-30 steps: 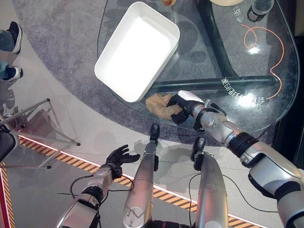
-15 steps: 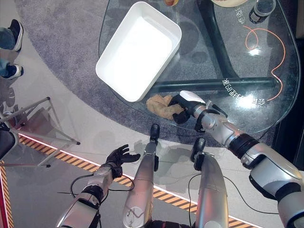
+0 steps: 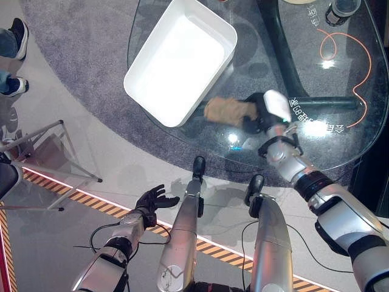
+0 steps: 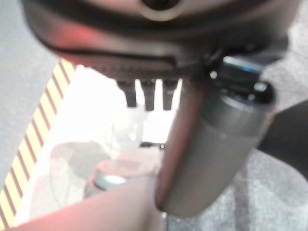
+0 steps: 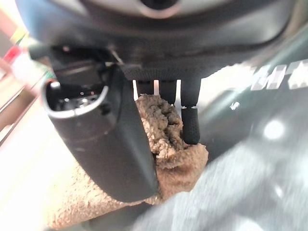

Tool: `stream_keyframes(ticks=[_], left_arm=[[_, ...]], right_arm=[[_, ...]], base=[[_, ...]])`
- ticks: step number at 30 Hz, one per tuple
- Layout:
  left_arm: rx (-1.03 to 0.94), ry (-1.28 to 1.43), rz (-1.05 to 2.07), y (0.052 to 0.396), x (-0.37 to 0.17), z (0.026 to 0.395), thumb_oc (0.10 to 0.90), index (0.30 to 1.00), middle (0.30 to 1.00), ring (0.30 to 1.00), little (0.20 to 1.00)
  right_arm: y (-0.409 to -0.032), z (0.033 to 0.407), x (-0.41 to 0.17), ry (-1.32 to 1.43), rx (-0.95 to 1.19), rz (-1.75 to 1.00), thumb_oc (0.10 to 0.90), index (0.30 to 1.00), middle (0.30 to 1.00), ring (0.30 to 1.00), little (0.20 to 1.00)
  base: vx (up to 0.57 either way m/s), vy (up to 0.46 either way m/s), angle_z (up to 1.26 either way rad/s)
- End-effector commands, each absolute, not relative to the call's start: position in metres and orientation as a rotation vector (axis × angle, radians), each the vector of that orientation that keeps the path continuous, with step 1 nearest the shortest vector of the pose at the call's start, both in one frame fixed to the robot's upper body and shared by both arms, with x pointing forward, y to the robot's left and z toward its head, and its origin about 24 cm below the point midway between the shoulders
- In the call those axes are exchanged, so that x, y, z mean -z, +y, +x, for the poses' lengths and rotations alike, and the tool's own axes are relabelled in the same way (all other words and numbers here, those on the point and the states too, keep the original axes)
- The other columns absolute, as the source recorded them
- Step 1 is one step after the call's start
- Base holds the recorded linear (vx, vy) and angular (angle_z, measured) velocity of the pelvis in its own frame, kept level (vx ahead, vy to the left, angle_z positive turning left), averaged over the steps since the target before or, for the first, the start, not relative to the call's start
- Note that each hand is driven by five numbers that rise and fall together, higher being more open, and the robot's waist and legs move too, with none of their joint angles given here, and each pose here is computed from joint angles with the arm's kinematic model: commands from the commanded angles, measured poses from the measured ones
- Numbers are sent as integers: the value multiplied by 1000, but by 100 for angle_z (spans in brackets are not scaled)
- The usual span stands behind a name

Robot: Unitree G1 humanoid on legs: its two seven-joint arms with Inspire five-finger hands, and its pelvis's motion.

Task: Wipe the table with a cloth and put it in the basket.

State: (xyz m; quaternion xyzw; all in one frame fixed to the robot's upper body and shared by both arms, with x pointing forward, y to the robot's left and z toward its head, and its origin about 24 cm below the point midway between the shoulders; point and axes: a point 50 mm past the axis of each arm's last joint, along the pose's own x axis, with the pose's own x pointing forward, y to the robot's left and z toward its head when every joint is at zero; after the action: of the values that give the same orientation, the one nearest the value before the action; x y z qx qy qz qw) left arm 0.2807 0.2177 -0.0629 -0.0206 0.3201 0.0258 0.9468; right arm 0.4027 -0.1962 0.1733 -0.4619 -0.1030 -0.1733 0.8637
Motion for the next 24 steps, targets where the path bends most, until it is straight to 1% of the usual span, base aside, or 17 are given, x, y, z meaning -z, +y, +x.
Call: stream_keyframes(ticks=[1, 2, 5, 7, 8, 10, 13, 14, 16, 19, 24], left_arm=[[-108, 706, -9, 241, 75, 260, 800, 900, 900, 900, 900], [-108, 706, -9, 241, 75, 260, 800, 900, 900, 900, 900], [-112, 709, -4, 244, 74, 258, 800, 900, 900, 900, 900], [-112, 708, -2, 245, 74, 258, 800, 900, 900, 900, 900], [-112, 697, -1, 247, 72, 260, 800, 900, 900, 900, 900], [-112, 697, 0, 247, 72, 260, 800, 900, 900, 900, 900], [-117, 705, 2, 250, 72, 258, 800, 900, 900, 900, 900], [-117, 696, 2, 250, 70, 261, 800, 900, 900, 900, 900], [-123, 699, 4, 253, 70, 261, 800, 900, 900, 900, 900], [-127, 702, 7, 255, 69, 261, 800, 900, 900, 900, 900], [-132, 702, 9, 258, 67, 263, 800, 900, 900, 900, 900]], right_arm=[[-270, 391, -230, -290, 749, -912, 100, 300, 300, 300, 200], [-270, 391, -230, -290, 749, -912, 100, 300, 300, 300, 200], [-304, 381, -228, -225, 883, -850, 100, 300, 300, 300, 200], [-315, 376, -224, -186, 938, -811, 100, 300, 300, 300, 200], [-329, 370, -223, -163, 998, -776, 100, 300, 300, 300, 200], [-332, 369, -222, -153, 1016, -763, 100, 300, 300, 300, 200], [-358, 353, -210, -61, 1139, -672, 100, 300, 300, 300, 200], [-359, 353, -212, -64, 1146, -663, 100, 300, 300, 300, 200], [-375, 341, -202, 0, 1238, -546, 100, 300, 300, 300, 200], [-385, 333, -192, 43, 1292, -438, 100, 300, 300, 300, 200], [-388, 330, -188, 49, 1299, -389, 100, 300, 300, 300, 200]], base=[[71, -25, 1], [0, 0, 0], [10, -27, -1], [7, -29, -2], [0, 0, 0], [-35, -5, 0], [28, -12, 0], [0, 0, 0], [-33, -8, 1], [-23, -3, 0], [0, 0, 0]])
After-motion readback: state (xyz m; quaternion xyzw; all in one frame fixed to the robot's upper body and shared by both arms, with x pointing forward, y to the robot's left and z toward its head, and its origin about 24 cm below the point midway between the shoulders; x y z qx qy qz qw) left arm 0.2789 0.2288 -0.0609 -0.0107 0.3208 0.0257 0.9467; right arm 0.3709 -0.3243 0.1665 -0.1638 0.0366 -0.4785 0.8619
